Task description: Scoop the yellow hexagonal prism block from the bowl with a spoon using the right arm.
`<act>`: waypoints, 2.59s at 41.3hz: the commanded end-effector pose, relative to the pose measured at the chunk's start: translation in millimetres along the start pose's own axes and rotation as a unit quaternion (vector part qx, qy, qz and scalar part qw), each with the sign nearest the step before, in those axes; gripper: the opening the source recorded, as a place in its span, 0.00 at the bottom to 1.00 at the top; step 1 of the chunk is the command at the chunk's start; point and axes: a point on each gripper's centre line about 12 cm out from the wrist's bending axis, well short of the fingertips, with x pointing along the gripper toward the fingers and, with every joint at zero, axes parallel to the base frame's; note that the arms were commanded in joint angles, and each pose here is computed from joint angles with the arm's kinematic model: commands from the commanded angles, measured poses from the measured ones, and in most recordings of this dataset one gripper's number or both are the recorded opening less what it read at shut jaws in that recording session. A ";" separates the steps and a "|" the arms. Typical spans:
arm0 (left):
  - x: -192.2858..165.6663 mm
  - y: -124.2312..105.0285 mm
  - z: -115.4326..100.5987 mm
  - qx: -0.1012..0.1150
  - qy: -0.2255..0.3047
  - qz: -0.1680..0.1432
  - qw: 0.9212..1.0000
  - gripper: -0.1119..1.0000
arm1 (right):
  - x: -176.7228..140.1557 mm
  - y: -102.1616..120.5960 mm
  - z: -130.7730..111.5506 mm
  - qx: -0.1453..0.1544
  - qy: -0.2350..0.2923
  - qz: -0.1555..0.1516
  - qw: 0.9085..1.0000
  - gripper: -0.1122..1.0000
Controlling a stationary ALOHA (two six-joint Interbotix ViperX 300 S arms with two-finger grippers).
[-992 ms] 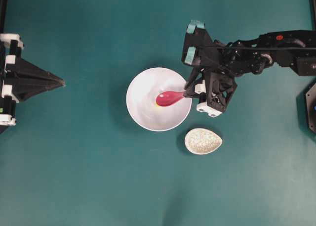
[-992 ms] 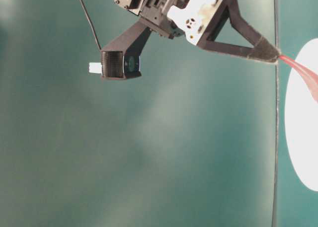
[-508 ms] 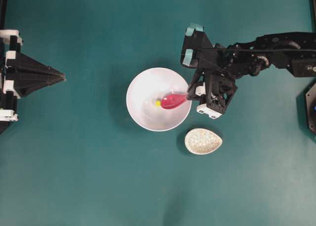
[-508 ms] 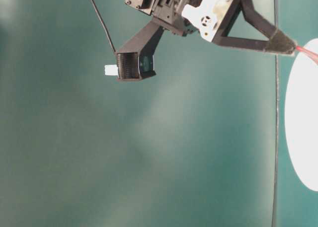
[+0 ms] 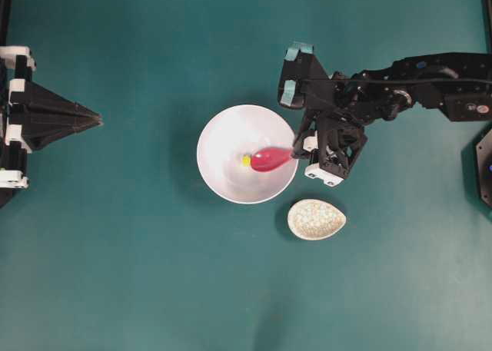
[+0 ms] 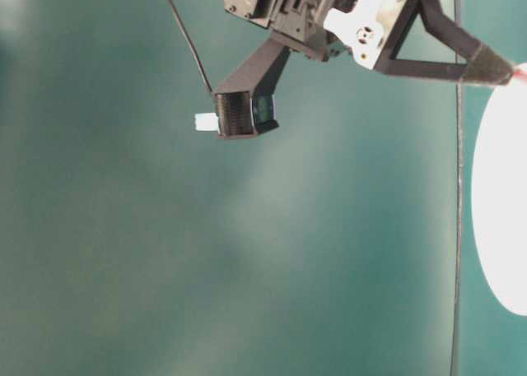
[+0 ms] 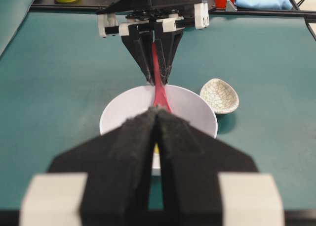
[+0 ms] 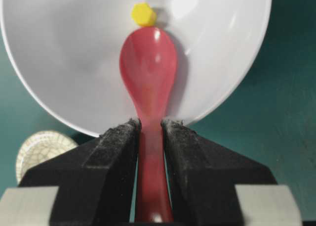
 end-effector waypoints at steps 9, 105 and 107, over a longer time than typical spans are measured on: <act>2.1 0.7 8.5 0.001 -0.009 0.001 1.000 0.10 | 3.0 -1.4 14.5 0.000 -0.038 -0.007 0.999 0.32; 1.9 0.7 6.2 0.004 0.001 0.001 1.000 0.10 | -15.6 37.7 47.0 0.023 0.062 0.037 0.997 0.32; 1.9 0.7 6.2 0.005 0.001 0.001 1.000 0.10 | -15.9 37.9 47.6 0.025 0.067 0.036 0.997 0.32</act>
